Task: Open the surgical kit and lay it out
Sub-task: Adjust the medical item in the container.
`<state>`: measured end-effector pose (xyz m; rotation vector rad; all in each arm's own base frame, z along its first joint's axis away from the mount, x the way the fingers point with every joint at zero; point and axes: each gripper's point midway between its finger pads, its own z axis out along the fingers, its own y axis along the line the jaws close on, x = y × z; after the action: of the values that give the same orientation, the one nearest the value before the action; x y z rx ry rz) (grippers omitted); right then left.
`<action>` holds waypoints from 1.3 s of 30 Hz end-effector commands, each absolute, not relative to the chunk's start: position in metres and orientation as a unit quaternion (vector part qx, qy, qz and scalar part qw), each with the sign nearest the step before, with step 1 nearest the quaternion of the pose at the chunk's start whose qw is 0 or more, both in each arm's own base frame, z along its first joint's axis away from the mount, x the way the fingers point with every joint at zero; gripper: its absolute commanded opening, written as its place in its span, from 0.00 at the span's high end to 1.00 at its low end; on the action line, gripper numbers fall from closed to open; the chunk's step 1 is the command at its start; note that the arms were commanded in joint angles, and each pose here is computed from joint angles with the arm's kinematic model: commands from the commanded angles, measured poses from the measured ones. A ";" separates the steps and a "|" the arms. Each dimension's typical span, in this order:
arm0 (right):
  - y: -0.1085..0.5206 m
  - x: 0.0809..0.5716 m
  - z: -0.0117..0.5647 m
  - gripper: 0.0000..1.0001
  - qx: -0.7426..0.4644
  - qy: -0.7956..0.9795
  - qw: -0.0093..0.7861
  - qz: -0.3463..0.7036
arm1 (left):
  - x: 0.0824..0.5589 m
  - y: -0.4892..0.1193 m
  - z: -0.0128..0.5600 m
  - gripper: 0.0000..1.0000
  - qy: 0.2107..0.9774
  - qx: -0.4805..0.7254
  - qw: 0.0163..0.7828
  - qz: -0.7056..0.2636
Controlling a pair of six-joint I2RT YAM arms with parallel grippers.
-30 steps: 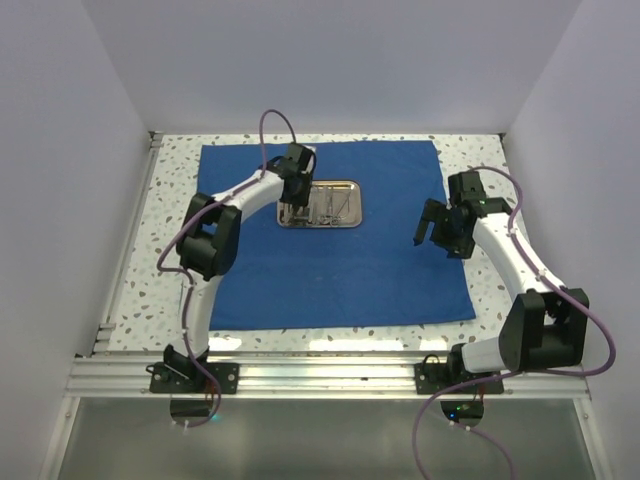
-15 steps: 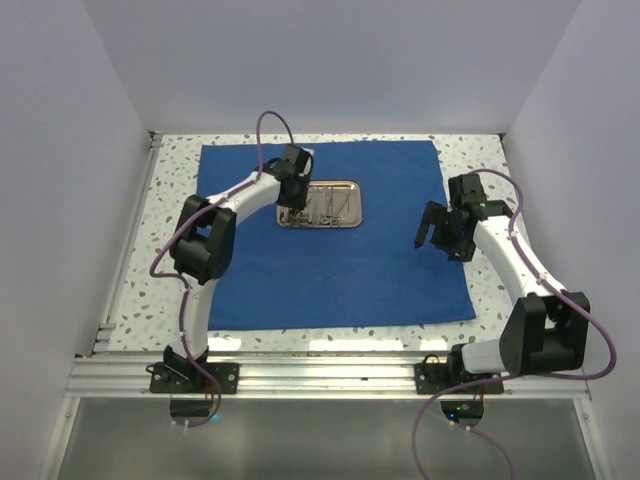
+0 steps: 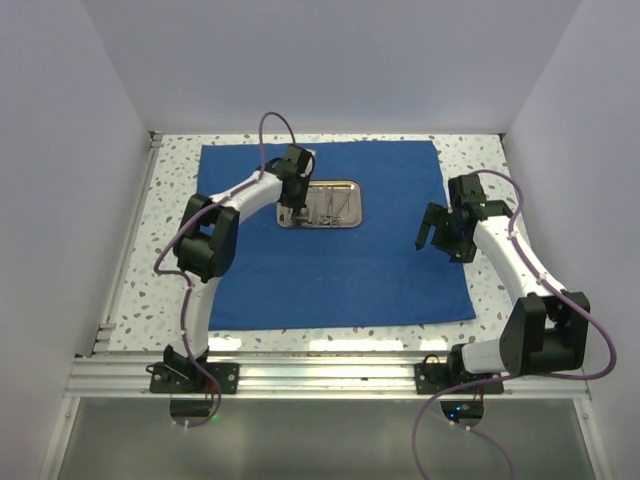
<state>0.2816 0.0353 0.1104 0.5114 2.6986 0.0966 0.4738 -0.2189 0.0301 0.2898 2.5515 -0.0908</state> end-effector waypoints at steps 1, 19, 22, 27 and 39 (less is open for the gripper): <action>0.032 0.280 0.117 0.10 0.180 0.962 0.205 0.027 | 0.481 -0.224 0.039 0.93 0.950 0.117 0.287 -0.044; 0.031 0.269 0.143 0.10 0.197 0.953 0.228 0.036 | 0.485 -0.216 0.138 0.97 0.925 0.086 0.367 -0.049; 0.028 0.264 0.149 0.10 0.201 0.951 0.235 0.030 | 0.481 -0.216 0.144 0.90 0.923 0.083 0.372 -0.057; 0.024 0.255 0.168 0.10 0.216 0.940 0.263 0.031 | 0.478 -0.217 0.121 0.85 0.933 0.075 0.349 -0.056; 0.030 0.229 0.185 0.08 0.190 0.938 0.285 0.058 | 0.479 -0.221 0.093 0.43 0.944 0.044 0.324 -0.053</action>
<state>0.2342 0.0280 0.1808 0.5536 2.4967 0.1406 0.4691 -0.2182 0.0774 0.1724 2.5224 -0.1262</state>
